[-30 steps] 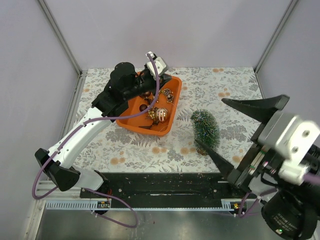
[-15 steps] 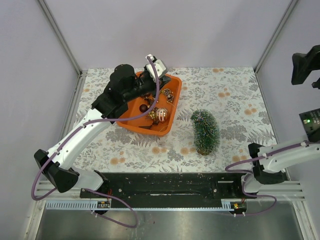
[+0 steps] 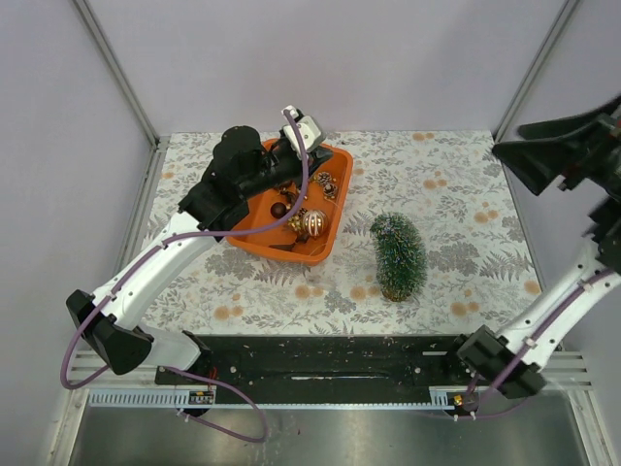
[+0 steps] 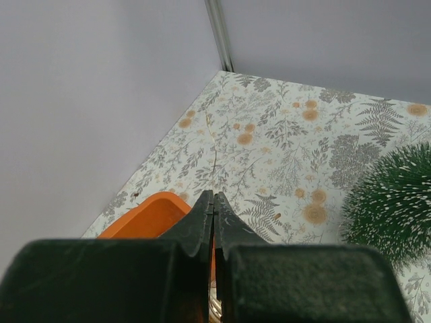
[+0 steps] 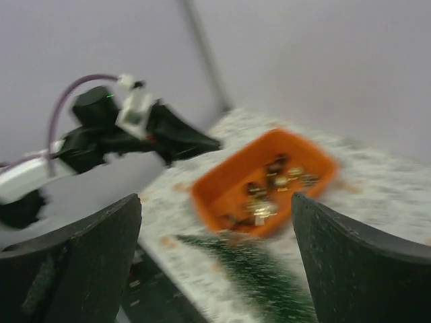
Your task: Decorate the small christmas tree
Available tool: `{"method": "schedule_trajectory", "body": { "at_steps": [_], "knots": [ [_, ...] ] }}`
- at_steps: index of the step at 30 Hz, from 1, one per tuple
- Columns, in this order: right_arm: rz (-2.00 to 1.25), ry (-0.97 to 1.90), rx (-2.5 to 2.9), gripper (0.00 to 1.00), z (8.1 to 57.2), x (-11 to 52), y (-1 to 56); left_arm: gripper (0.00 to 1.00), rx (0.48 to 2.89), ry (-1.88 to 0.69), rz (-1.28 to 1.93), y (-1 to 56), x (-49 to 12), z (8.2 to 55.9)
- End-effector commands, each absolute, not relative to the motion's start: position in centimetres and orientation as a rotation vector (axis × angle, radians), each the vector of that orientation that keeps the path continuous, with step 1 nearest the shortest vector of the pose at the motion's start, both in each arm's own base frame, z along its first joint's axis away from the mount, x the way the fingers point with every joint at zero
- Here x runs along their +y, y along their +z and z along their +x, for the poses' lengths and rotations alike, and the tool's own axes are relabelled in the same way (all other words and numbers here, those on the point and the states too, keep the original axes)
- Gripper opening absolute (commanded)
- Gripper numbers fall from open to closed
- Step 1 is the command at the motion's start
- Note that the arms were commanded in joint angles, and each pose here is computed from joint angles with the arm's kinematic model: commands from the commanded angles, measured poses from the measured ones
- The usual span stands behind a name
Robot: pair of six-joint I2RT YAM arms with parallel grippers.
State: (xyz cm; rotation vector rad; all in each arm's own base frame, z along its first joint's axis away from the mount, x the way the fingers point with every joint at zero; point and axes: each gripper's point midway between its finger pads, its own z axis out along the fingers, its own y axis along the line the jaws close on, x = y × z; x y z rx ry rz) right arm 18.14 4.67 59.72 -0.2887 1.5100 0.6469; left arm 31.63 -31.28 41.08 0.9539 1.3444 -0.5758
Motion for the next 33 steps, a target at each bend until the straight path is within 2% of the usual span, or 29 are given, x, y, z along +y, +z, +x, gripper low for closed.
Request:
{"method": "schedule_trajectory", "body": {
  "at_steps": [1,6,9,12,14,16,17,19,21,23,26,28,33],
  "knots": [
    [0.197,1.578,1.981,0.99,17.0,9.8,55.7,0.00,1.224,-0.611,0.927,44.6,-31.2,30.4],
    [0.216,1.853,2.142,0.99,14.3,13.1,50.3,0.00,1.224,-0.600,0.949,43.6,-31.1,30.3],
    [0.459,2.116,2.316,1.00,10.0,15.3,43.6,0.00,1.240,-0.588,0.961,42.9,-31.0,30.5],
    [0.463,2.138,2.335,0.99,7.8,15.9,40.7,0.00,1.241,-0.580,0.963,42.7,-30.9,30.7],
    [0.421,2.051,2.262,0.99,8.9,15.4,40.4,0.00,1.237,-0.577,0.948,42.7,-30.7,31.0],
    [0.443,1.887,2.121,0.99,11.9,13.4,41.4,0.00,1.243,-0.579,0.934,42.4,-30.5,31.3],
    [0.531,1.877,2.034,0.99,13.6,12.1,41.8,0.00,1.249,-0.575,0.935,42.1,-30.5,31.5],
    [0.800,1.666,1.812,0.99,16.7,7.1,41.1,0.00,1.264,-0.573,0.931,41.6,-30.5,31.9],
    [0.943,1.554,1.636,1.00,17.5,4.3,40.0,0.00,1.266,-0.566,0.924,41.9,-30.4,32.1],
    [1.028,1.623,1.615,0.99,17.9,3.6,37.2,0.00,1.255,-0.567,0.918,42.6,-30.3,32.2],
    [0.813,1.893,1.993,0.99,15.3,9.8,34.6,0.00,1.243,-0.580,0.914,43.0,-30.4,32.0],
    [0.503,2.061,2.259,0.99,11.2,14.4,35.6,0.00,1.236,-0.591,0.913,43.0,-30.5,31.9],
    [0.238,2.223,2.480,0.99,6.6,17.0,37.2,0.00,1.241,-0.601,0.908,42.3,-30.5,31.9]
  ]
}}
